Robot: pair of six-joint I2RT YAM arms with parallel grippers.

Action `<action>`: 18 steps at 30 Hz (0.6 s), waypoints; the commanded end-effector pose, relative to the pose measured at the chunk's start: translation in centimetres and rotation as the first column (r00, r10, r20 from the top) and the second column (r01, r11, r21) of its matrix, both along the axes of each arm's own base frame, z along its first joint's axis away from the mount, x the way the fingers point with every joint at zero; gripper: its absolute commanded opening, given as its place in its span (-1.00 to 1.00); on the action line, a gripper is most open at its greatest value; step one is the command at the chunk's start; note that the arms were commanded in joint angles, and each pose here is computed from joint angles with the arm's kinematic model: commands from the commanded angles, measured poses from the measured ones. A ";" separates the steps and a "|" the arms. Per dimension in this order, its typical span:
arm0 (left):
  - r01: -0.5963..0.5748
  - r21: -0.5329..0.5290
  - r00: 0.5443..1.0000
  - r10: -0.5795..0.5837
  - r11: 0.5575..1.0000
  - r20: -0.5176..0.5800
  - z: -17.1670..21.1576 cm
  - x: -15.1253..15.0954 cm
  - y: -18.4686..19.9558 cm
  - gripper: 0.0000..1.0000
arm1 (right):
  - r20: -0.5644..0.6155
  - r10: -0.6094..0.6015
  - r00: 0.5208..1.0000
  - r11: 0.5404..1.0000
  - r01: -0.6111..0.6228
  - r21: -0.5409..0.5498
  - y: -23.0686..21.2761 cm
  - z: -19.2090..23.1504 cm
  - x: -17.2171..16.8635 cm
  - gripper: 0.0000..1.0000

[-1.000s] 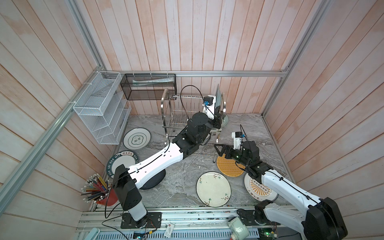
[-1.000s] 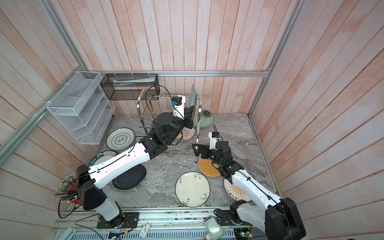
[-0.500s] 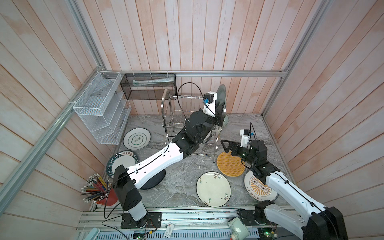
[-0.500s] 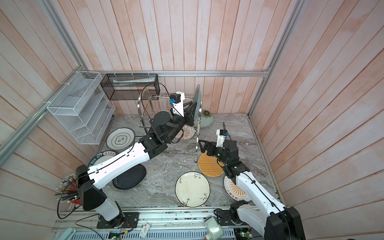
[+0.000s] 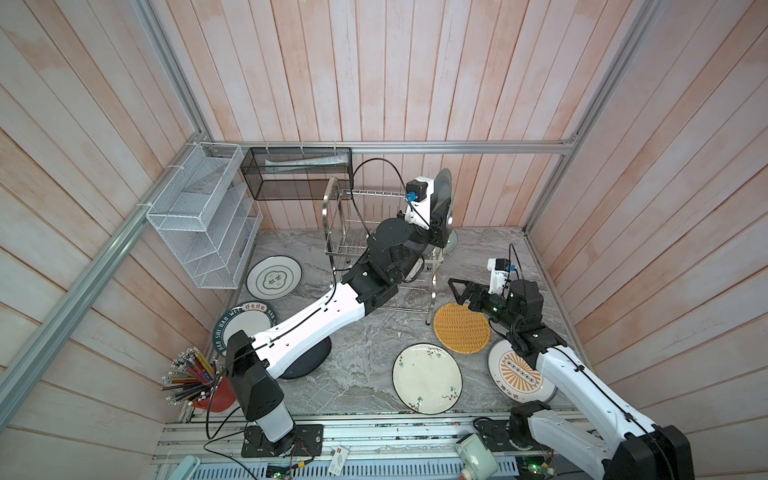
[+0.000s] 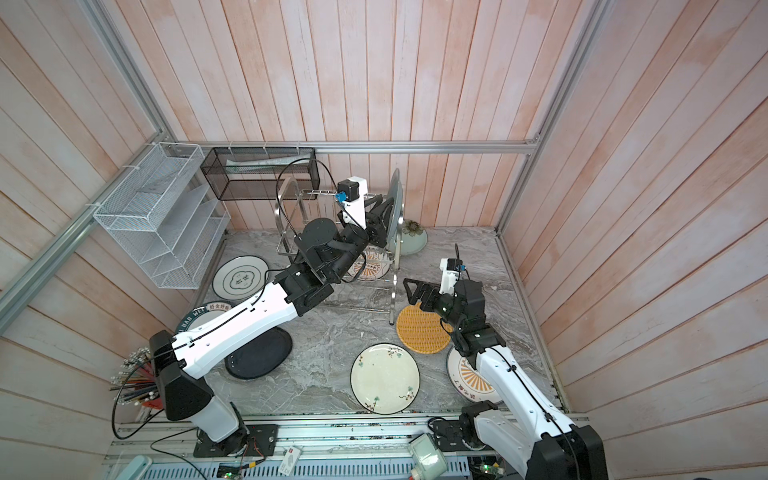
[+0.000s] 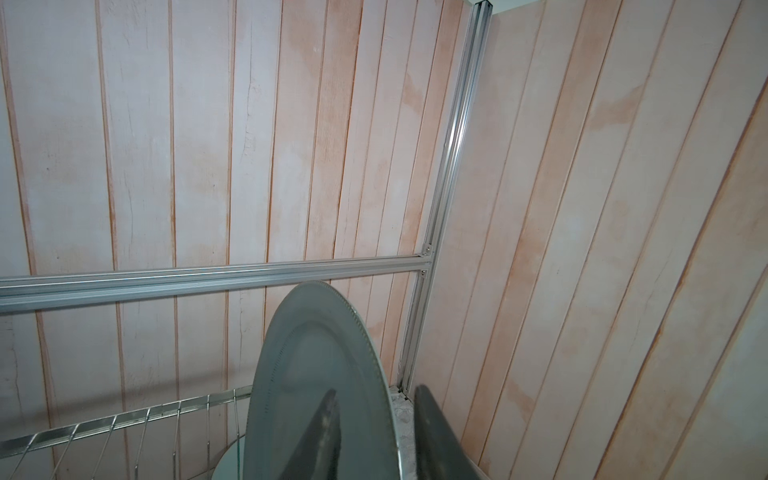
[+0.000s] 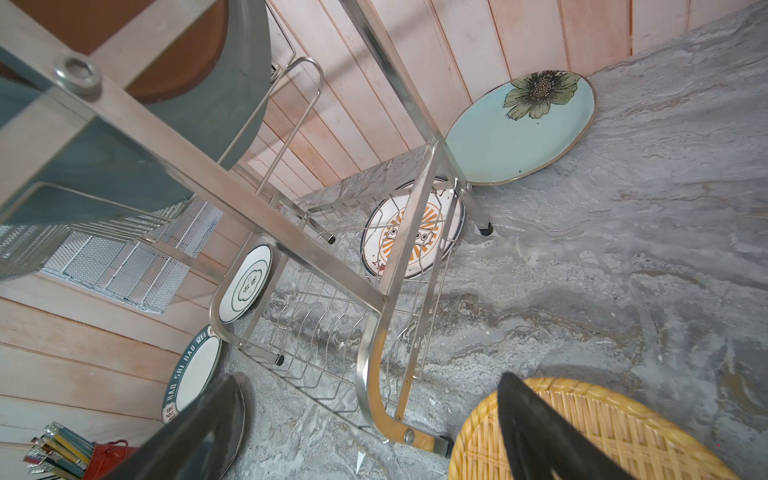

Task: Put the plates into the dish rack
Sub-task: 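Lower the plate into the upper rack slots and open the left gripper, then withdraw the left gripper from the rack while the right gripper reaches the sunflower plate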

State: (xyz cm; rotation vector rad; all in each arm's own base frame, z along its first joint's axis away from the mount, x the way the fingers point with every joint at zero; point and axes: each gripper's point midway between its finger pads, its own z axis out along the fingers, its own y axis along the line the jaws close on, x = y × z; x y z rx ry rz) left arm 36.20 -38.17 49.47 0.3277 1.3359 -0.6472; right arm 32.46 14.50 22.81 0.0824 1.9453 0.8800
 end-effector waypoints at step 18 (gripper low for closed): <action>0.114 0.040 0.993 -0.113 0.993 -0.041 2.3 -6.1 8.3 0.24 | -0.019 -0.034 0.999 0.999 0.035 0.028 -1.6 1.0 -1.0 0.96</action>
